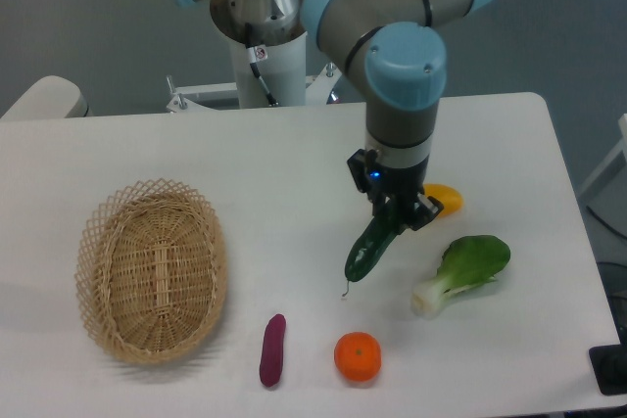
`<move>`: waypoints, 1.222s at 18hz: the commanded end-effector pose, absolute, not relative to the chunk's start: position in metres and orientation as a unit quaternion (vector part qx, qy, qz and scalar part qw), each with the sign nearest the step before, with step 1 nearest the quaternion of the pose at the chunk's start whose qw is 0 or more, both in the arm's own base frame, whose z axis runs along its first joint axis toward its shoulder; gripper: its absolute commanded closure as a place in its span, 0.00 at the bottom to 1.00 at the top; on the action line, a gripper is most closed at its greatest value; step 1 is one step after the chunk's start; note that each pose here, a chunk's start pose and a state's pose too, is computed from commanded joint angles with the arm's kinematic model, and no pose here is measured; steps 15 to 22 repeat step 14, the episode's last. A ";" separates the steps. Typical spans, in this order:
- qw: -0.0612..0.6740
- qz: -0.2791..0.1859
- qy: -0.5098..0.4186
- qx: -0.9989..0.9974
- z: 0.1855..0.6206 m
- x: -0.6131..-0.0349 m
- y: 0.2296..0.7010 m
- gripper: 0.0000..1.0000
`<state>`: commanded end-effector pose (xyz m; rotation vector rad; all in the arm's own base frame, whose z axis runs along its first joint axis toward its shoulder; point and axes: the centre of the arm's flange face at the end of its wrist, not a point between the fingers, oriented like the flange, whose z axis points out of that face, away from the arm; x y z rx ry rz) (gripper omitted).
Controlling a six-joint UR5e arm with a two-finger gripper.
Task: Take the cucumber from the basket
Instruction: 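Lift the cucumber out of the basket and carry it toward the yellow pepper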
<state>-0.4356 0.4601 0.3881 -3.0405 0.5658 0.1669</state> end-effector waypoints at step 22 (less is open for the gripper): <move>0.029 0.049 0.185 -0.981 0.387 -0.431 0.464 0.79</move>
